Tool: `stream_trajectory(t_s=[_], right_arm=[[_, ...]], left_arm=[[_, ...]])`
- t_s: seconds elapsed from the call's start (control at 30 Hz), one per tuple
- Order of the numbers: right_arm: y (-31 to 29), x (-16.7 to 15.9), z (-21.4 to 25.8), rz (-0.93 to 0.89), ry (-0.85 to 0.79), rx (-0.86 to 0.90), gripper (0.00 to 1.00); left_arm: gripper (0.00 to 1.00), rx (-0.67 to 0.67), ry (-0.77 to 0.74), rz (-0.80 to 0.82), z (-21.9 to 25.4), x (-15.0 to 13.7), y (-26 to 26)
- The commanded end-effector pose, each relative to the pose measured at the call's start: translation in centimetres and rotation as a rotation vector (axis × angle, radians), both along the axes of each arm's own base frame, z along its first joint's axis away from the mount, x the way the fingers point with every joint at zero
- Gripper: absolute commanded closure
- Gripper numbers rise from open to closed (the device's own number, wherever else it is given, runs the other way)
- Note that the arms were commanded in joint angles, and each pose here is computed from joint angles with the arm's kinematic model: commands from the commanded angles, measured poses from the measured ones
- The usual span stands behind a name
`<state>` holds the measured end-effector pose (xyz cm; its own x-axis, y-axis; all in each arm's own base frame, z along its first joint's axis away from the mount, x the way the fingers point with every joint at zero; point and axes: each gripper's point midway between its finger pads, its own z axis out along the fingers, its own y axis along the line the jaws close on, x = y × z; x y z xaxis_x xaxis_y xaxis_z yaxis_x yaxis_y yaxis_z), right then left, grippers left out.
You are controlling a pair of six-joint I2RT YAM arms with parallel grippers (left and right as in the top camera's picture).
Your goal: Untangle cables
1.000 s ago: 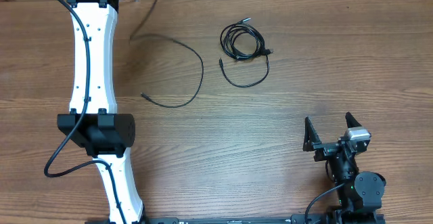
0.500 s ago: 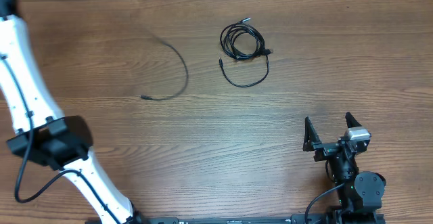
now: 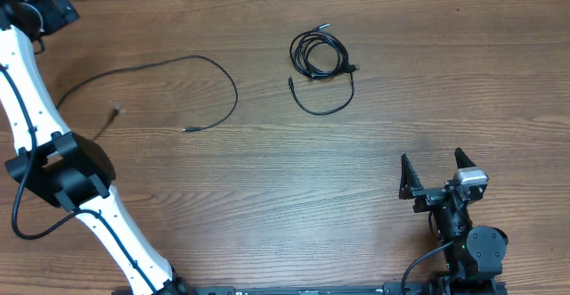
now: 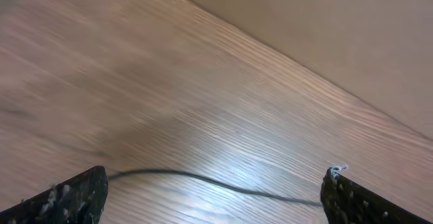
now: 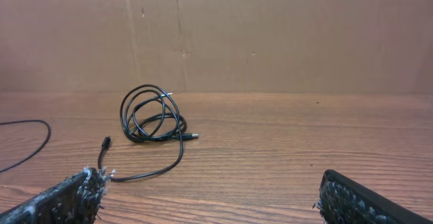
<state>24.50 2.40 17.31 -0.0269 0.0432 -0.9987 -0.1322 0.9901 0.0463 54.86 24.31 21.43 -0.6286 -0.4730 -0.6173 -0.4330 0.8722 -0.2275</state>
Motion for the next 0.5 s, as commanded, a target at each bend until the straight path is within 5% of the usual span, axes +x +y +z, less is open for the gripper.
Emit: stream_trajectory(t_s=[0.0,0.47], right_arm=[[-0.1,0.1,-0.3,-0.007,0.002,-0.005,0.00],[-0.1,0.1,-0.3,-0.007,0.002,-0.005,0.00]], left_arm=[[0.00,-0.037,-0.072,-0.123,4.0,-0.1,-3.8],[0.00,-0.137,0.729,0.316,-10.7,-13.8,-1.6]])
